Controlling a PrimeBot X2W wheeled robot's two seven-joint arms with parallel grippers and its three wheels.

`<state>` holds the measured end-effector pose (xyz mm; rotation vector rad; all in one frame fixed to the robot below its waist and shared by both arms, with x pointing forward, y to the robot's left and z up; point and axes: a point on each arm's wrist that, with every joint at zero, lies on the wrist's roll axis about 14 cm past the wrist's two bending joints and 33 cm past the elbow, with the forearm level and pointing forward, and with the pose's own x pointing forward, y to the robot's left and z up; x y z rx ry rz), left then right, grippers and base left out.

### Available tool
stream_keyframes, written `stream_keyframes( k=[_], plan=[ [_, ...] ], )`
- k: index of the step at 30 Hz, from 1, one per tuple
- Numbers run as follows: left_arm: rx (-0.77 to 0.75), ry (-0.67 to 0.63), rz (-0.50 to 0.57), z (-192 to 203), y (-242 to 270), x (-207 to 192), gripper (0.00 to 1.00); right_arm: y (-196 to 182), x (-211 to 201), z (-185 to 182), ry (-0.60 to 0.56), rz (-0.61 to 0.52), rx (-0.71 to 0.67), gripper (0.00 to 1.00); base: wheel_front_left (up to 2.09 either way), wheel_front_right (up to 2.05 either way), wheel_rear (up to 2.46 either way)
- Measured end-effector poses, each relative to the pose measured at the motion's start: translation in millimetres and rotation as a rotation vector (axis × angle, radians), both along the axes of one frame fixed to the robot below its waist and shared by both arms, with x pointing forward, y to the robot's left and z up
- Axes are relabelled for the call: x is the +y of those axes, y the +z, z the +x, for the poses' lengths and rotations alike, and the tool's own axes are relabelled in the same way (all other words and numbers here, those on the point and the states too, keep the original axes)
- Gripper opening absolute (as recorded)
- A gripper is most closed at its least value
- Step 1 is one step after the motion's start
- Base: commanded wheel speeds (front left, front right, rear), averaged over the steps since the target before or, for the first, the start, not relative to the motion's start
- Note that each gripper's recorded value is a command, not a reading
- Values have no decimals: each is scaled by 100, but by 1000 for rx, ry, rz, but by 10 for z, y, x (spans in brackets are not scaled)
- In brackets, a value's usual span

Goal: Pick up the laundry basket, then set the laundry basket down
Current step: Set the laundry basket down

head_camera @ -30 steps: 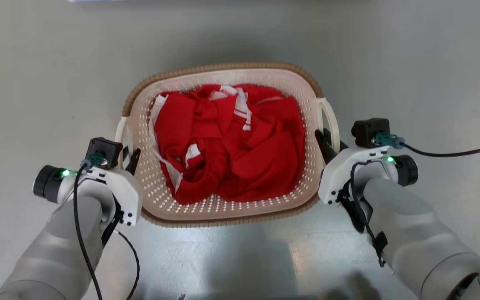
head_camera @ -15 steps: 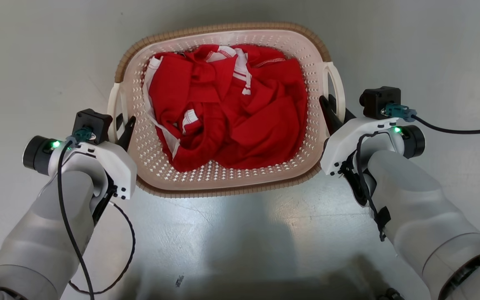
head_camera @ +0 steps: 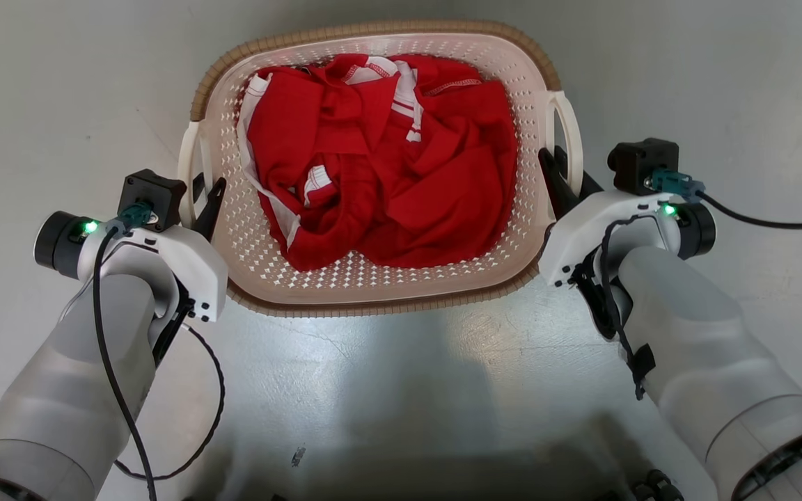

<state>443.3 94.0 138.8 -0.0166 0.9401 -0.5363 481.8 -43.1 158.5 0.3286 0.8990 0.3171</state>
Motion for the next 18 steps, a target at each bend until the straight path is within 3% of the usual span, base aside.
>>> stream_keyframes(
  k=[18],
  plan=[
    [-11,-5,8,-29,0,1,0,-42,-51,-82,-18,-8,-3,0,0,0,0]
  ],
)
